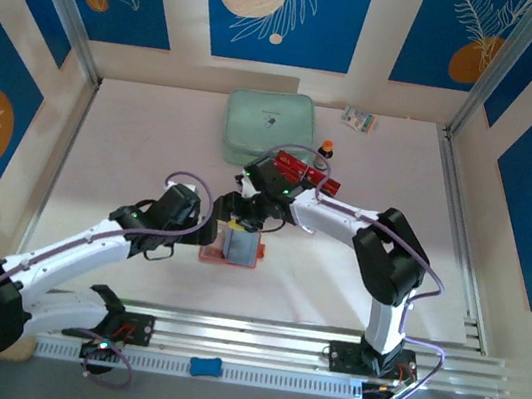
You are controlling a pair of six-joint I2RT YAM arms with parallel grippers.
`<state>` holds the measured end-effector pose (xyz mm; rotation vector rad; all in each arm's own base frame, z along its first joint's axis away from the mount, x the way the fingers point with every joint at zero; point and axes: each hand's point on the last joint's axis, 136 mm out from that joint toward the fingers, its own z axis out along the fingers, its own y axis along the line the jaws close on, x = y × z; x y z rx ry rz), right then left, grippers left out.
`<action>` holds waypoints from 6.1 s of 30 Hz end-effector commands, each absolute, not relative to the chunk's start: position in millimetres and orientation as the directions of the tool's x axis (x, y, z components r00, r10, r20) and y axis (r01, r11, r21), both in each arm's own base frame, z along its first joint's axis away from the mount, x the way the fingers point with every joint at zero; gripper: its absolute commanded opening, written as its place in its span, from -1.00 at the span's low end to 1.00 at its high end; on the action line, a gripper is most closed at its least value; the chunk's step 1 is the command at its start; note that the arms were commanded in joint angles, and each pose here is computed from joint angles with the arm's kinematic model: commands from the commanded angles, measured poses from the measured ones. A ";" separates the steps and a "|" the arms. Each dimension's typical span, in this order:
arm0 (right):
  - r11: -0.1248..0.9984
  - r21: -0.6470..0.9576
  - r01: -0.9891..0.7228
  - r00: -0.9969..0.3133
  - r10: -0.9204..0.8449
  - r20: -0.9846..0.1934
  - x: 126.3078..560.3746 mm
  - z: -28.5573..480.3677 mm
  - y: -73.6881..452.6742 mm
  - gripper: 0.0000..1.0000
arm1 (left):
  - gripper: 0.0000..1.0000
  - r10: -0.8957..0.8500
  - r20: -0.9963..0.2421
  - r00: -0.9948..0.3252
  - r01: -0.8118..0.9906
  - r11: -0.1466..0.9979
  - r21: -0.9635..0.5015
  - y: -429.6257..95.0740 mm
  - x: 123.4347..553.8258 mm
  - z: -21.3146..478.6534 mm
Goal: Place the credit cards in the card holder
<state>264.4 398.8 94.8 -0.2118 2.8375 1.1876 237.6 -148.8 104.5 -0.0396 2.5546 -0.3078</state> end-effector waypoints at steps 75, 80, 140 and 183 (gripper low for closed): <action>0.913 -0.200 -0.355 -0.881 -0.398 -0.255 368.7 114.8 186.0 -0.06 | 0.93 -0.067 -0.405 -0.912 0.003 0.985 -0.171 -136.9 230.5 19.9; 0.883 -0.286 -0.372 -0.869 -0.440 -0.228 374.0 106.9 178.6 -0.18 | 0.93 -0.068 -0.406 -0.911 0.002 0.985 -0.171 -137.2 231.0 20.0; 0.817 0.497 -0.292 -0.888 -0.039 -0.458 297.9 170.0 308.0 -1.00 | 0.93 -0.091 -0.408 -0.908 -0.025 0.986 -0.166 -130.1 225.7 25.6; 0.687 0.726 -0.014 -0.905 0.301 -0.302 255.6 52.1 331.7 -1.00 | 0.93 -0.092 -0.376 -0.922 -0.045 0.990 -0.132 -121.2 216.0 16.6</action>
